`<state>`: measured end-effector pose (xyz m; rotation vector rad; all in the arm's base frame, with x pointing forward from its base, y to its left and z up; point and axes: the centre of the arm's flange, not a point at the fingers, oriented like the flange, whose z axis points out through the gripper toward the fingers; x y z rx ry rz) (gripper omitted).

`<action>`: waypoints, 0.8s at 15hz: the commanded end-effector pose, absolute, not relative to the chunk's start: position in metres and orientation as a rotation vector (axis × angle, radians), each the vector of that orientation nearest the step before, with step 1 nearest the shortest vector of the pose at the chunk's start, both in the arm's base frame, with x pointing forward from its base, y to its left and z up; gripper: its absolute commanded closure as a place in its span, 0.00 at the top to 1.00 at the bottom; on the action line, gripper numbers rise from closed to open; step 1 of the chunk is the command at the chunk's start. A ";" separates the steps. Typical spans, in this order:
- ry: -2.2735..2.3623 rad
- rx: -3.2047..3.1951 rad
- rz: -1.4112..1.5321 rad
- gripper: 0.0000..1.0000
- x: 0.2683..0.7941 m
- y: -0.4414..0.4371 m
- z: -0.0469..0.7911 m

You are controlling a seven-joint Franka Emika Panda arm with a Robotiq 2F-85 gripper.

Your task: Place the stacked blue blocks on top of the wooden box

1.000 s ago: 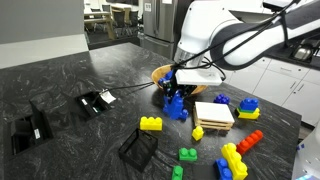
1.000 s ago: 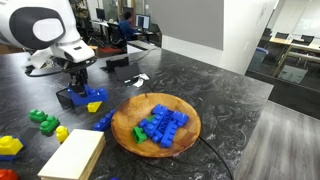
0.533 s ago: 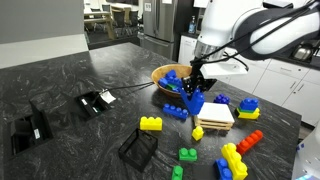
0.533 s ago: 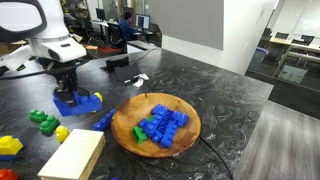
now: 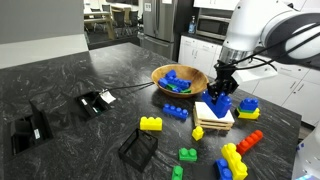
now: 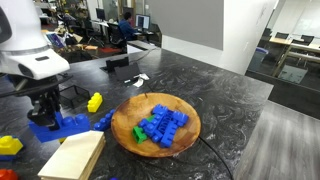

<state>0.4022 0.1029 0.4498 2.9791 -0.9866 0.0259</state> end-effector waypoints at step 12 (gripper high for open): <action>-0.250 3.283 0.003 0.11 0.381 0.048 0.409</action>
